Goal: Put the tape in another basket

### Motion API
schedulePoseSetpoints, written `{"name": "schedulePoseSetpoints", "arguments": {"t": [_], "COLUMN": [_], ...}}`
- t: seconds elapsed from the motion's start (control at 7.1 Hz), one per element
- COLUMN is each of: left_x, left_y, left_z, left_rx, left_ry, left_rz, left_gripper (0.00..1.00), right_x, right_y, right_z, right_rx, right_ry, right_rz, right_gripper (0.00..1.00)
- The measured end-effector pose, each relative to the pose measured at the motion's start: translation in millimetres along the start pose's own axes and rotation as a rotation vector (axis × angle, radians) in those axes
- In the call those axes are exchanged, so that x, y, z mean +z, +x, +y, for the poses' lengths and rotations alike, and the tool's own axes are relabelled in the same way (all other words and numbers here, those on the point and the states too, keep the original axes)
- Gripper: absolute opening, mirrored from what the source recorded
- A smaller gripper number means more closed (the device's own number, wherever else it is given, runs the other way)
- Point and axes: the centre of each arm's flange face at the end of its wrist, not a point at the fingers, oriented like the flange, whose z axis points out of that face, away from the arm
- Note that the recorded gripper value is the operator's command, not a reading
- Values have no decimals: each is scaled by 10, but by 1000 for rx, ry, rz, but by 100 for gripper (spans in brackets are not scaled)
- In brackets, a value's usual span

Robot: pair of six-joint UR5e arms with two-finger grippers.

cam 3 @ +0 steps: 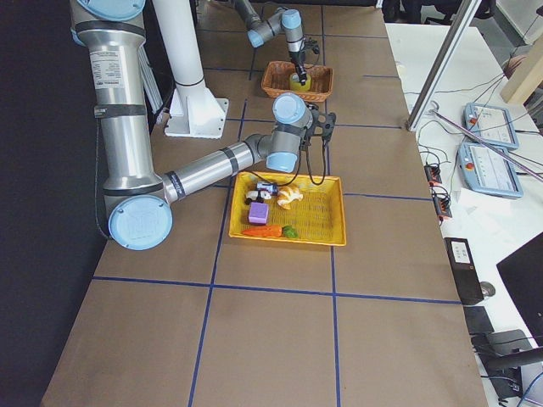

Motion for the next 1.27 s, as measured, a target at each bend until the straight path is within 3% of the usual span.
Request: {"name": "schedulePoseSetpoints", "arguments": {"t": [0.28, 0.56, 0.85, 1.27], "left_x": [-349, -771, -1156, -1603], "left_y": [40, -121, -588, -2131], "left_z": [-5, -88, -537, -1734], "left_rx": [14, 148, 321, 551], "left_ry": [13, 43, 29, -72], "left_rz": [57, 76, 22, -12], "left_gripper": [100, 100, 100, 100], "right_x": [-46, -204, -536, -1422], "right_y": [25, 169, 704, 1913], "right_z": [-41, -216, -446, -723], "right_rx": [4, -48, -206, -453], "right_ry": [12, 44, 44, -69], "right_rz": [4, 61, 201, 439], "right_gripper": [100, 100, 100, 100]}}
